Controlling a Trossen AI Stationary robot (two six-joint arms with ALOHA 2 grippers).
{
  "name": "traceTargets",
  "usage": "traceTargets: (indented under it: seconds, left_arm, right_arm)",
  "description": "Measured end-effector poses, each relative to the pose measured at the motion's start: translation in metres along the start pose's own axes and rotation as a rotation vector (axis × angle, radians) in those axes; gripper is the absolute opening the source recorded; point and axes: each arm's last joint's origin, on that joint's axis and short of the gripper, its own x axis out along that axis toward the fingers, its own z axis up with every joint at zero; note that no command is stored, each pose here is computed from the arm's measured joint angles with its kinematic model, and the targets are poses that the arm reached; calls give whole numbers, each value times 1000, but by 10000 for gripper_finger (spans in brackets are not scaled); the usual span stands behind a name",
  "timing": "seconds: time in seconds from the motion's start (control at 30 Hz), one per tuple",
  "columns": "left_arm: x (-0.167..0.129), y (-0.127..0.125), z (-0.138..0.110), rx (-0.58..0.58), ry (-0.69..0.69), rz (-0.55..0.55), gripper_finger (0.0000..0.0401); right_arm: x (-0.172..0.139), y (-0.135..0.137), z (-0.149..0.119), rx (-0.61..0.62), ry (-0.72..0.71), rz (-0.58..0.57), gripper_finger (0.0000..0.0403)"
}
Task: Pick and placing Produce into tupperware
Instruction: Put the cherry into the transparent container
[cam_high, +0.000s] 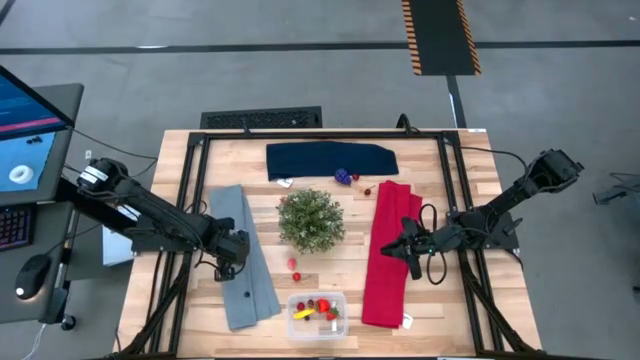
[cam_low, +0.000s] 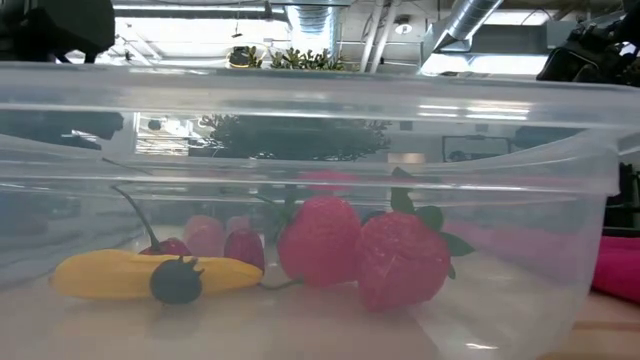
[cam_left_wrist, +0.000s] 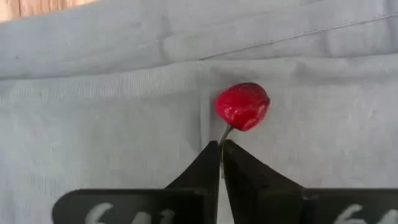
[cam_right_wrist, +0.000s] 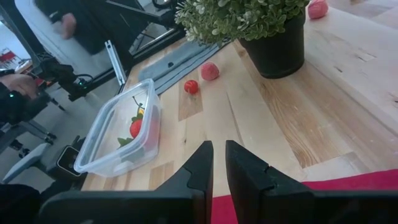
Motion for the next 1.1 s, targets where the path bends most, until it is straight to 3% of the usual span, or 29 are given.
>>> traceTargets:
  seconds: [0.2, 0.4, 0.77, 0.97, 1.1]
  left_arm:
    - [-8, -5, 8, 16, -33, -17, 1]
    - [-35, -23, 27, 43, -126, -89, 0]
    - [-83, -70, 59, 107, -527, -283, 0]
    - [-91, -79, 70, 119, -656, -384, 0]
    - [-80, -91, 84, 109, -717, -434, 0]
  right_arm:
    - [0, 0, 0, 0, 0, 0, 65]
    - [0, 0, 0, -1, 0, 0, 65]
    - [0, 0, 0, -1, 2, -1, 65]
    - [0, 0, 0, 0, 0, 0, 65]
    - [0, 0, 0, 0, 0, -1, 65]
